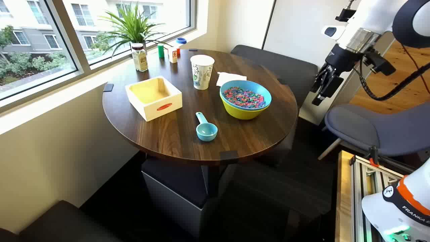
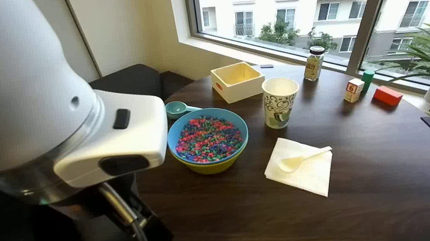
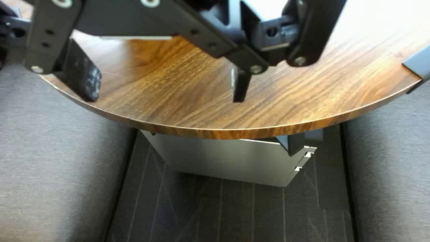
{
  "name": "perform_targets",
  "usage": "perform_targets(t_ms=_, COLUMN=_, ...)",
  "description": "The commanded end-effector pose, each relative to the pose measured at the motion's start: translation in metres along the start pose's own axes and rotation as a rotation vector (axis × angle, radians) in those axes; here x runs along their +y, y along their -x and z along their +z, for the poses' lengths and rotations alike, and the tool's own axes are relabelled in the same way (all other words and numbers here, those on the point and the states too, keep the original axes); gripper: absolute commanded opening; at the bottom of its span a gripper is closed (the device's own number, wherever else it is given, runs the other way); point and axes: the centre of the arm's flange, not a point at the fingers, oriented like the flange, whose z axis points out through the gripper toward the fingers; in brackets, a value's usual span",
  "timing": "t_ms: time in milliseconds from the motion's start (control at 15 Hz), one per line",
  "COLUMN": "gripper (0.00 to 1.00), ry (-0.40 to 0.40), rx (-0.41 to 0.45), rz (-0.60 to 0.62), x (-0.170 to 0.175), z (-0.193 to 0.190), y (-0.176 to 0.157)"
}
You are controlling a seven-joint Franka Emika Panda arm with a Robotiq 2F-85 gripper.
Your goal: Pick up some of the substance from the blue bowl and put it onto the white spoon to the right of the bowls
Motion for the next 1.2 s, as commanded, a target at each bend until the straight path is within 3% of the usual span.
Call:
perform_targets(t_ms=0, gripper=1.00, ry=0.000, rx=0.000, rz=0.000, x=0.000, z=0.000, y=0.000)
perform_targets(t_ms=400, gripper=1.00, ry=0.000, rx=0.000, rz=0.000, x=0.000, z=0.000, y=0.000)
perform_targets(t_ms=467, gripper=1.00, ry=0.031, rx=0.016, rz=0.003, x=0.000, z=-0.001, y=-0.006)
perform_targets(t_ms=867, gripper=1.00, ry=0.091, rx=0.209, rz=0.088, x=-0.022, z=-0.022, y=-0.054)
perform_targets(t_ms=1133, gripper=1.00, ry=0.109, rx=0.280, rz=0.177, x=-0.044, z=-0.017, y=-0.088)
